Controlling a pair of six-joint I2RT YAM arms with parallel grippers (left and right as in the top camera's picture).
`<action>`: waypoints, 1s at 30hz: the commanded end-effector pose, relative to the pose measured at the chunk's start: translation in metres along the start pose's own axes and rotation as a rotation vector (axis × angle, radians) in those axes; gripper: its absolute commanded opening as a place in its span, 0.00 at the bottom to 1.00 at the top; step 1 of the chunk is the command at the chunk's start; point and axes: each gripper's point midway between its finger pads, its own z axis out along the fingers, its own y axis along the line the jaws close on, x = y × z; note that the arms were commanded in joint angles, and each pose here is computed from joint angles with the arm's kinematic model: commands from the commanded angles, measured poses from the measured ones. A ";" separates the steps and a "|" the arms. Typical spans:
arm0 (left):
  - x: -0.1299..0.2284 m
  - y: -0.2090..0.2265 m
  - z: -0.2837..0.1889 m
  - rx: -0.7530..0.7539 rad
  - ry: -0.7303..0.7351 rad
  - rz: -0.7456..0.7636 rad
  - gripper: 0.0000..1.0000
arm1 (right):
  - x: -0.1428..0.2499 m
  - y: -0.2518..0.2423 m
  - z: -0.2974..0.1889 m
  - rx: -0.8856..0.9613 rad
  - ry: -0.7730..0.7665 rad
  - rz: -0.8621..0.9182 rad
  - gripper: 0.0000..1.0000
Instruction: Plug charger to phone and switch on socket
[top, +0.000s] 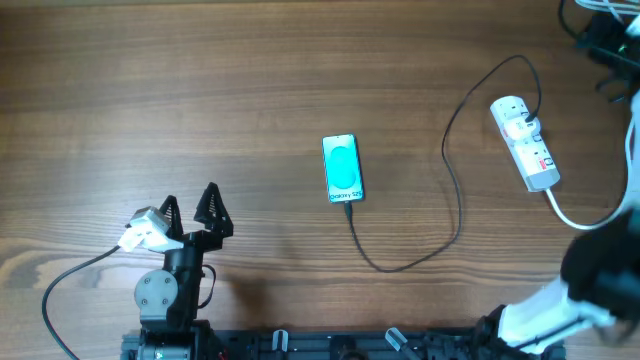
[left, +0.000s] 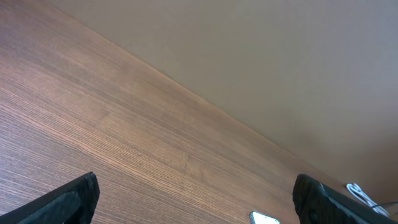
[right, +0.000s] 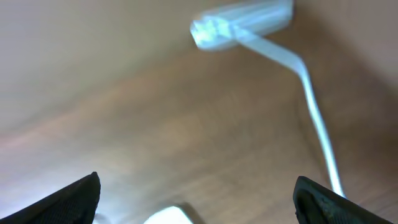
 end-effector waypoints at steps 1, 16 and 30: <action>0.000 0.001 0.000 -0.004 -0.004 -0.006 1.00 | -0.054 0.015 -0.090 -0.030 -0.208 -0.030 1.00; 0.000 0.001 0.000 -0.004 -0.004 -0.006 1.00 | -0.023 0.122 -0.182 -0.279 -0.294 -0.161 1.00; 0.000 0.001 0.000 -0.004 -0.004 -0.006 1.00 | 0.223 0.094 -0.060 -0.344 -0.032 -0.197 1.00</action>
